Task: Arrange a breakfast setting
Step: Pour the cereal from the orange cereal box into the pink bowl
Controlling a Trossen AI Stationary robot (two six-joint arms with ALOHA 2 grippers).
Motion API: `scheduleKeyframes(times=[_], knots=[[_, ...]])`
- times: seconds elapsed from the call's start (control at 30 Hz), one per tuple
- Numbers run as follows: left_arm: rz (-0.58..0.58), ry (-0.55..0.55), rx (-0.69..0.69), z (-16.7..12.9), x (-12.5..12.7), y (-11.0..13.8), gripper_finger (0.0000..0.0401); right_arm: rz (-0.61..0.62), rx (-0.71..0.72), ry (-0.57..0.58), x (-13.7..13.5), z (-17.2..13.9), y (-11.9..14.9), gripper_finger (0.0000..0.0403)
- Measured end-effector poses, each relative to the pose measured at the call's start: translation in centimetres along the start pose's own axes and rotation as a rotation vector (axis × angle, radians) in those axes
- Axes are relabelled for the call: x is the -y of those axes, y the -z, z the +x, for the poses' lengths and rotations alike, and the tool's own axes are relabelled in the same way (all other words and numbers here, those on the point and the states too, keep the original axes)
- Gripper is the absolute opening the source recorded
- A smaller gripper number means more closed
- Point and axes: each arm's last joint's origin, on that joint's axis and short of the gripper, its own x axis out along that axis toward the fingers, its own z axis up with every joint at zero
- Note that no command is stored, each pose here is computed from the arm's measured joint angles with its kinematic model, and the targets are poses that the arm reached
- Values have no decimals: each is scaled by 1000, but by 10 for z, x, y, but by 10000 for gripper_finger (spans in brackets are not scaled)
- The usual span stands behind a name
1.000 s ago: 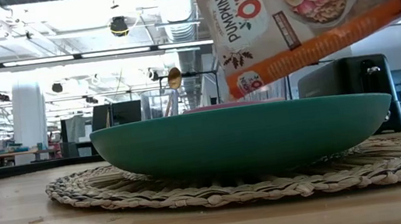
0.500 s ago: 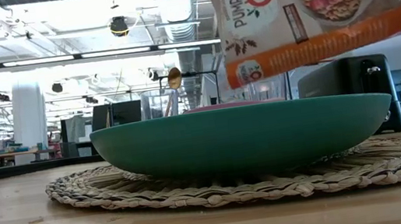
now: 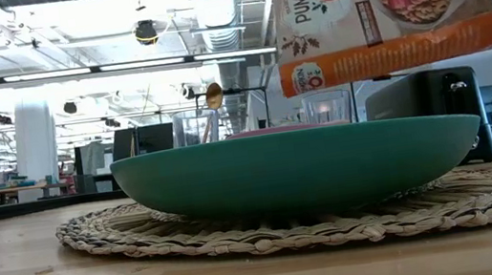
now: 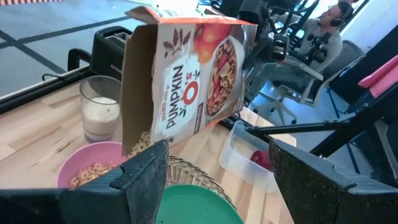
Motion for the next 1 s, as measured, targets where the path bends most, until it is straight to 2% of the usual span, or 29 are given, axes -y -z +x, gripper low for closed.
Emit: scheduleKeyframes(times=[0.47,0.8,1.0], knots=[[-10,-1,5,0,0,0,261,-25,68,-45,-3,-1,-4,290],[-16,10,3,0,1,-1,261,-44,215,-129,-11,-4,-19,290],[-16,14,9,0,1,-1,261,-45,357,-195,-18,-8,-32,290]])
